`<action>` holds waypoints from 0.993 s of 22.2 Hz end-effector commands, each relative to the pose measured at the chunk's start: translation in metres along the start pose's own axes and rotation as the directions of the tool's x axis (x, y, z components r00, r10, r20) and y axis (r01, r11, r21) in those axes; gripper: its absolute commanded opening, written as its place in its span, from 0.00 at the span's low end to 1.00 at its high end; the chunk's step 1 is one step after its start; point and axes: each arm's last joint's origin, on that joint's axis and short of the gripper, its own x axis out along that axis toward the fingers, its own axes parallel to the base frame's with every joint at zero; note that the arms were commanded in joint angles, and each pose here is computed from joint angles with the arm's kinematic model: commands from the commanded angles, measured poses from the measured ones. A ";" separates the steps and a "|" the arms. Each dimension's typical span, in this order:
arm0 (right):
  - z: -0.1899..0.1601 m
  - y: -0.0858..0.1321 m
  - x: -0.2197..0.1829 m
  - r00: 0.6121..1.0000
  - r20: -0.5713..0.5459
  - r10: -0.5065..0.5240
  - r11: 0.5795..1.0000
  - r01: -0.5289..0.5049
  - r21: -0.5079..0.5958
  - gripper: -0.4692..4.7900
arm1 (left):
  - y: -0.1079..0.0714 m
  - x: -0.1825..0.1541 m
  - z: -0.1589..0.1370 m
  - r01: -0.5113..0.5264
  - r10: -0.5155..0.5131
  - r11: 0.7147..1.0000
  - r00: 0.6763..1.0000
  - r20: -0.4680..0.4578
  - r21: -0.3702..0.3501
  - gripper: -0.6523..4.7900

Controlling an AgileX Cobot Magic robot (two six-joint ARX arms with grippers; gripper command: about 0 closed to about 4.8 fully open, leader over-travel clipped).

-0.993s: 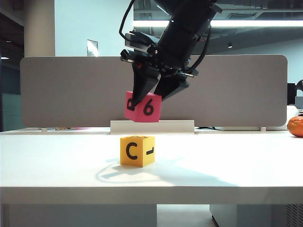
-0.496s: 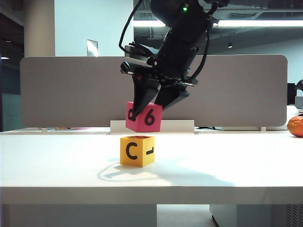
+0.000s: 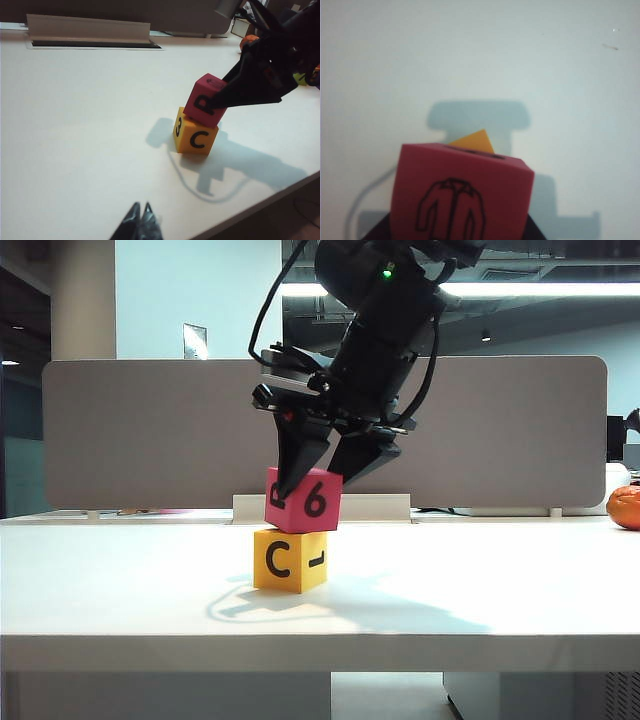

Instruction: Stack one letter block on top of another letter block.

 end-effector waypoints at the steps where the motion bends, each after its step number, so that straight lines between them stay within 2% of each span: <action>1: 0.005 0.001 -0.002 0.999 0.041 0.009 1.000 -0.009 -0.002 0.57 | 0.000 0.000 0.001 0.003 -0.003 1.000 1.000 -0.002 -0.004 0.11; 9: 0.006 0.002 -0.002 0.998 0.049 0.029 1.000 -0.029 -0.003 0.58 | 0.000 0.000 0.001 0.002 -0.002 1.000 1.000 -0.002 -0.004 0.11; 12: 0.006 0.002 -0.002 0.998 0.048 0.028 1.000 -0.028 -0.003 0.67 | 0.000 0.000 0.001 0.002 -0.002 1.000 1.000 -0.002 -0.004 0.11; 17: 0.006 0.002 -0.002 0.998 0.048 0.029 1.000 -0.029 -0.003 0.68 | 0.000 0.000 0.001 0.003 -0.003 1.000 1.000 -0.002 -0.004 0.11; 19: 0.006 0.002 -0.002 0.998 0.048 0.029 1.000 -0.029 -0.003 0.75 | 0.000 0.000 0.001 0.003 -0.003 1.000 1.000 -0.002 -0.004 0.11; 22: 0.006 0.002 -0.002 0.998 0.049 0.029 1.000 -0.029 -0.002 0.91 | 0.000 0.000 0.001 0.003 -0.003 1.000 1.000 -0.002 -0.004 0.11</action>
